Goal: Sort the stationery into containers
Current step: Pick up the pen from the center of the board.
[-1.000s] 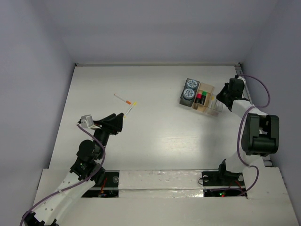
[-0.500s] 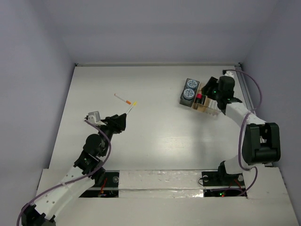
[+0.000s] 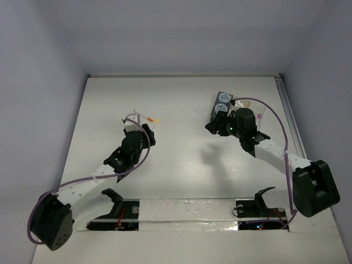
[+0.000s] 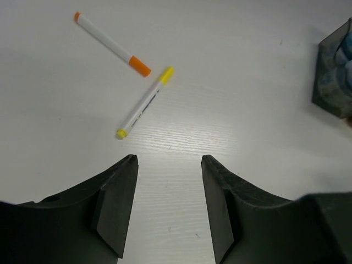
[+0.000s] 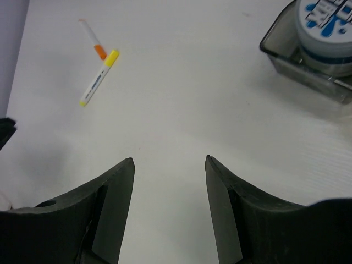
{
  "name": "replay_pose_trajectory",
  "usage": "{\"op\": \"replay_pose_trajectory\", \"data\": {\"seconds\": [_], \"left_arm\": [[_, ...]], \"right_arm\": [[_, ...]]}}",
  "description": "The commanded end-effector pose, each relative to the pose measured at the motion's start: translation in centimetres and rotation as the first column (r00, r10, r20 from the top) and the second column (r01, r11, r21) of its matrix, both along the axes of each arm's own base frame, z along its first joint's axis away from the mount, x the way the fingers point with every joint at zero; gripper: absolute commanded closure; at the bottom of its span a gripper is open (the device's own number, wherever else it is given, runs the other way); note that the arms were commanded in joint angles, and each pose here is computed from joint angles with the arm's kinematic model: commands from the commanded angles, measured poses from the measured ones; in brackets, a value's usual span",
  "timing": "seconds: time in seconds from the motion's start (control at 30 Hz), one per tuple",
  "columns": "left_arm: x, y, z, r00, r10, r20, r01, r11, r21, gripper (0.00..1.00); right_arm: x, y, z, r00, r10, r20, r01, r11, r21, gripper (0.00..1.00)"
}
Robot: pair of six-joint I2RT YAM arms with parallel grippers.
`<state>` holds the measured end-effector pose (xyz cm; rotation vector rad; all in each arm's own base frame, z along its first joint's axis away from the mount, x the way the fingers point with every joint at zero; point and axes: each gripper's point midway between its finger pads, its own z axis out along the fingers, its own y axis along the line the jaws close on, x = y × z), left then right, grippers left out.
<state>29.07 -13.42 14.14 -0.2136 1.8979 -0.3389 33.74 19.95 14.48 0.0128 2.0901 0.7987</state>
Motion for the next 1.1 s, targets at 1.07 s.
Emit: {"op": "replay_pose_trajectory", "data": {"seconds": [1.07], "left_arm": [[9.7,-0.7,-8.9,0.919,-0.030,-0.393,0.135,0.960,0.244,0.47]], "right_arm": [[-5.4,3.4,4.6,0.962,0.245,0.119,-0.258,0.960,0.108,0.40]]}}
